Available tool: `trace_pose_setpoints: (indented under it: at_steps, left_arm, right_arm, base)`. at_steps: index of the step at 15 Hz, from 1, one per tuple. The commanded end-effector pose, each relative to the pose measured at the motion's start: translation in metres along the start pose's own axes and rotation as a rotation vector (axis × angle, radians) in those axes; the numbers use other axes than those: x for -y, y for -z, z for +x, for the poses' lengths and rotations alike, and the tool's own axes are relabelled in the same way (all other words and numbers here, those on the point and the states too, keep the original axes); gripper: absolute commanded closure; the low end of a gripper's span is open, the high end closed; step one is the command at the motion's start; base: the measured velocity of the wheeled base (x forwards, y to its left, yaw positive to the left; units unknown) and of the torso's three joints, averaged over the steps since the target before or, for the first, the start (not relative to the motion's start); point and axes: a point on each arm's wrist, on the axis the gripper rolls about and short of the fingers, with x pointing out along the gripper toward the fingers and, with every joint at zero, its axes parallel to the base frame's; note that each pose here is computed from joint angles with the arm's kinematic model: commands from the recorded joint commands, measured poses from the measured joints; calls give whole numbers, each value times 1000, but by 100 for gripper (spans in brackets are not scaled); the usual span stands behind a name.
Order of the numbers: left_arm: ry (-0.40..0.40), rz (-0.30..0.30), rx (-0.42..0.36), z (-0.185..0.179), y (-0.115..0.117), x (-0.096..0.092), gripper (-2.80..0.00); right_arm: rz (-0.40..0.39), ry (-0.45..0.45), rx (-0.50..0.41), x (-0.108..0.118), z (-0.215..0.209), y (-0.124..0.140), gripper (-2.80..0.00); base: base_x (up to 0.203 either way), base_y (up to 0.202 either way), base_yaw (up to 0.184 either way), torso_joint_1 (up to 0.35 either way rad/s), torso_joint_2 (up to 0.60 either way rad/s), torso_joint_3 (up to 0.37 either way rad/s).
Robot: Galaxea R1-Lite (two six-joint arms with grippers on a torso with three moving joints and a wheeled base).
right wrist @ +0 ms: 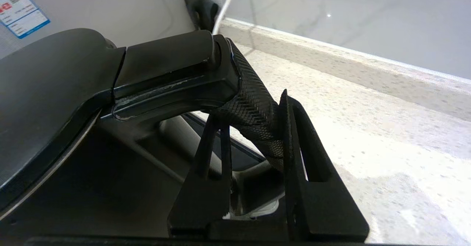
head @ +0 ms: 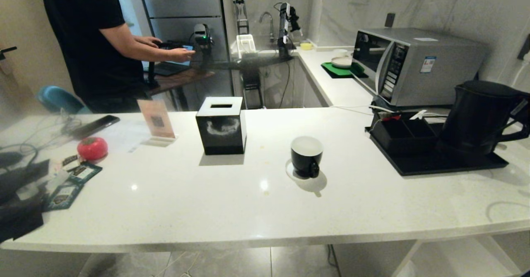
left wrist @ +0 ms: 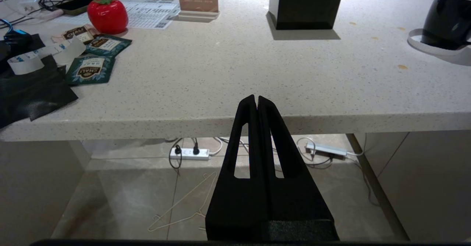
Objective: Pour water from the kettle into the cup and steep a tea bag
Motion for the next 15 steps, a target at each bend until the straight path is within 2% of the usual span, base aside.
trace_pose_setpoints:
  at_steps: [1, 15]
  left_arm:
    - [-1, -1, 0, 0, 0, 0, 0]
    - [-1, -1, 0, 0, 0, 0, 0]
  right_arm:
    - [2, 3, -1, 0, 6, 4, 0]
    - [-1, 5, -9, -2, 34, 22, 0]
  base:
    - [0, 0, 0, 0, 0, 0]
    - [0, 0, 0, 0, 0, 0]
